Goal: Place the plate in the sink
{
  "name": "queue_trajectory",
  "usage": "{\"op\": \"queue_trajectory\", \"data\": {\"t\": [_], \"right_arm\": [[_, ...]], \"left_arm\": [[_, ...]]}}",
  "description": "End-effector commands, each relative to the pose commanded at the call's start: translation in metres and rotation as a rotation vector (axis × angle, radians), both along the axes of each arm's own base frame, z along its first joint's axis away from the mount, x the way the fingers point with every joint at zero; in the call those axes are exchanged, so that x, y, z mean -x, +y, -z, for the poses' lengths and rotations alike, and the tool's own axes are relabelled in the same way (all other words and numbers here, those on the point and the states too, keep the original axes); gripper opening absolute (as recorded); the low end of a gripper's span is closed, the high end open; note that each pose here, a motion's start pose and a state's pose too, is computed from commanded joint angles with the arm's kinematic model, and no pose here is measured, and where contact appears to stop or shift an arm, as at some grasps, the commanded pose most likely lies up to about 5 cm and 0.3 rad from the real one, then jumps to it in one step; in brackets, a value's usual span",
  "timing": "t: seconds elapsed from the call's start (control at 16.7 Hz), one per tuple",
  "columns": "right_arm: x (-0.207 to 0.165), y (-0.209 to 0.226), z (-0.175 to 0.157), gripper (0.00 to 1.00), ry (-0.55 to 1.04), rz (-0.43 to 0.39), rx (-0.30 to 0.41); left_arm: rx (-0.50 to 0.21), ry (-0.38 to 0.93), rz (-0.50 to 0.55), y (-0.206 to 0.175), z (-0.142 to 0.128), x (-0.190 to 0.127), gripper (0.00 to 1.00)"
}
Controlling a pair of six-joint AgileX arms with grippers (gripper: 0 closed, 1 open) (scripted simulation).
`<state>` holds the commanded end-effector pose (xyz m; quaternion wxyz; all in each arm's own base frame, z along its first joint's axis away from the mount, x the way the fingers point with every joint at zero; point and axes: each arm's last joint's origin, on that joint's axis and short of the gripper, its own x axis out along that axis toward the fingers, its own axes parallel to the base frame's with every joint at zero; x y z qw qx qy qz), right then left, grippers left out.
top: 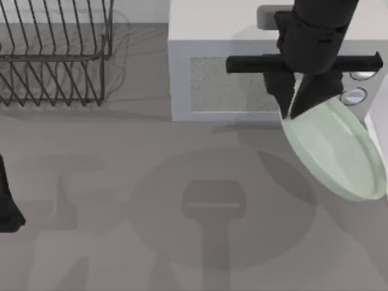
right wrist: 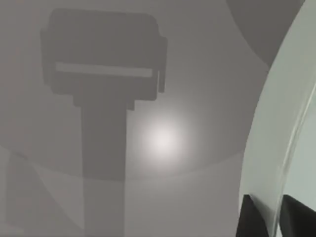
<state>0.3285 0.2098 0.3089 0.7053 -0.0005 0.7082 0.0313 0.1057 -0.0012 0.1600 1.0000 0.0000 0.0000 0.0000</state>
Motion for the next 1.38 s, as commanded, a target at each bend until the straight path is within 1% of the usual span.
{"op": "queue_trajectory", "data": {"t": [0.12, 0.24, 0.42, 0.78, 0.9, 1.02, 1.2, 1.38], "right_arm": [[0.0, -0.011, -0.027, 0.0, -0.033, 0.021, 0.0], [0.001, -0.021, -0.047, 0.0, -0.064, 0.04, 0.001], [0.002, -0.031, -0.063, 0.0, -0.089, 0.058, 0.006], [0.004, -0.03, -0.065, 0.0, -0.093, 0.055, 0.004], [0.0, -0.039, -0.066, 0.0, -0.094, 0.071, 0.009], [-0.01, -0.056, -0.068, 0.0, -0.102, 0.097, 0.016], [-0.033, -0.091, -0.068, 0.0, -0.131, 0.134, 0.024], [-0.064, -0.132, -0.058, 0.0, -0.157, 0.16, 0.038]], "left_arm": [[0.0, 0.0, 0.0, 0.0, 0.0, 0.0, 1.0], [0.0, 0.0, 0.0, 0.0, 0.0, 0.0, 1.0], [0.0, 0.0, 0.0, 0.0, 0.0, 0.0, 1.0], [0.0, 0.0, 0.0, 0.0, 0.0, 0.0, 1.0], [0.0, 0.0, 0.0, 0.0, 0.0, 0.0, 1.0], [0.0, 0.0, 0.0, 0.0, 0.0, 0.0, 1.0], [0.0, 0.0, 0.0, 0.0, 0.0, 0.0, 1.0], [0.0, 0.0, 0.0, 0.0, 0.0, 0.0, 1.0]]}}
